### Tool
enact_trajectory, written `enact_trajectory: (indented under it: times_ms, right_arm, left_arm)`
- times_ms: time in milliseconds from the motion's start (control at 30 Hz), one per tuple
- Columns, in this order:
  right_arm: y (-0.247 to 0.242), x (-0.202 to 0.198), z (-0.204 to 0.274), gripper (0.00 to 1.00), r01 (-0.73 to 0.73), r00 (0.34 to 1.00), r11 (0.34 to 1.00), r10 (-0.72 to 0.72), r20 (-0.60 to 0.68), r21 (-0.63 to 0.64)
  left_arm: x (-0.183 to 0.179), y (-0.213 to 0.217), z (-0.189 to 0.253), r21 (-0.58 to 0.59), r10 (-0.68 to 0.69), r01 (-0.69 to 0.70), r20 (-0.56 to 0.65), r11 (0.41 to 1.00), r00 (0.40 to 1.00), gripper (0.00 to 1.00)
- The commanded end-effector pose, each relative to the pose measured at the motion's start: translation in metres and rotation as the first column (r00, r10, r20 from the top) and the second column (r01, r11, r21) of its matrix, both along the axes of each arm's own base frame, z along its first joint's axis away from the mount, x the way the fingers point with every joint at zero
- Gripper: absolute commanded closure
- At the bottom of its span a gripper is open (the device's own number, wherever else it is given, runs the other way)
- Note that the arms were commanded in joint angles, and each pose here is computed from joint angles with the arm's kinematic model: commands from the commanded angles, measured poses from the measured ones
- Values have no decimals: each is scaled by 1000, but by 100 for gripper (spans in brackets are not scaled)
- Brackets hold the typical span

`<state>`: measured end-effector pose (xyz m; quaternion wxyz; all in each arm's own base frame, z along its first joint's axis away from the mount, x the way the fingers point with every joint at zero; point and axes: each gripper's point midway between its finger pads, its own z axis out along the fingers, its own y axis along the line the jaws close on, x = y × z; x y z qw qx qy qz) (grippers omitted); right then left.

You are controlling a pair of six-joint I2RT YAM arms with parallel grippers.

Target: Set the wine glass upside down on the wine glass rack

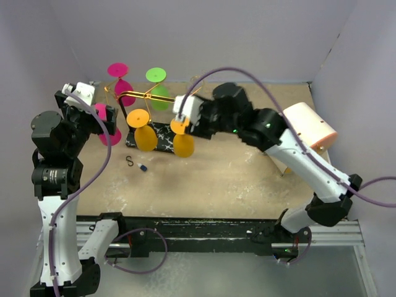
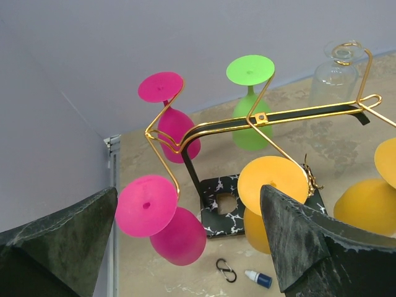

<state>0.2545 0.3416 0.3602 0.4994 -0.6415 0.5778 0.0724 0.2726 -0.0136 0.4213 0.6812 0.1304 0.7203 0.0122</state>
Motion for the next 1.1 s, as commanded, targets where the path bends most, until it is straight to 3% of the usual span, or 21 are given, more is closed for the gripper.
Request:
enact_trajectory:
  times_ms: [0, 100, 233, 367, 533, 667, 733, 867, 1067]
  right_arm:
    - [-57, 14, 76, 37, 107, 994, 953, -108, -10, 283]
    - [-106, 40, 98, 26, 282, 949, 867, -314, 12, 412]
    - [-178, 72, 109, 1, 510, 781, 657, -624, 20, 555]
    - [-228, 78, 115, 0, 584, 658, 492, -753, -21, 646]
    - [-262, 70, 124, 0, 586, 600, 403, -799, -43, 703]
    - [-285, 62, 128, 0, 598, 552, 336, -831, -69, 728]
    - [-303, 61, 125, 0, 615, 483, 276, -872, -77, 738]
    - [-307, 50, 123, 0, 603, 498, 292, -865, -65, 743]
    - [-309, 35, 125, 0, 593, 532, 318, -844, -64, 740]
  left_arm:
    - [9, -5, 4, 2, -40, 40, 28, 999, 999, 1]
    - [15, -14, -3, 5, -98, 98, 3, 995, 995, 1]
    - [24, -23, -10, -6, -154, 154, -29, 988, 988, 1]
    - [30, -28, -11, 7, -190, 191, -37, 982, 981, 1]
    - [34, -13, 0, 27, -101, 100, 21, 995, 995, 1]
    - [34, 13, 11, 1, 57, -58, 111, 998, 992, 1]
    - [31, 25, 12, -35, 136, -132, 147, 991, 980, 1]
    - [18, 33, 12, -147, 217, -194, 157, 970, 964, 1]
    - [-1, 33, 23, -144, 224, -203, 149, 969, 963, 1]
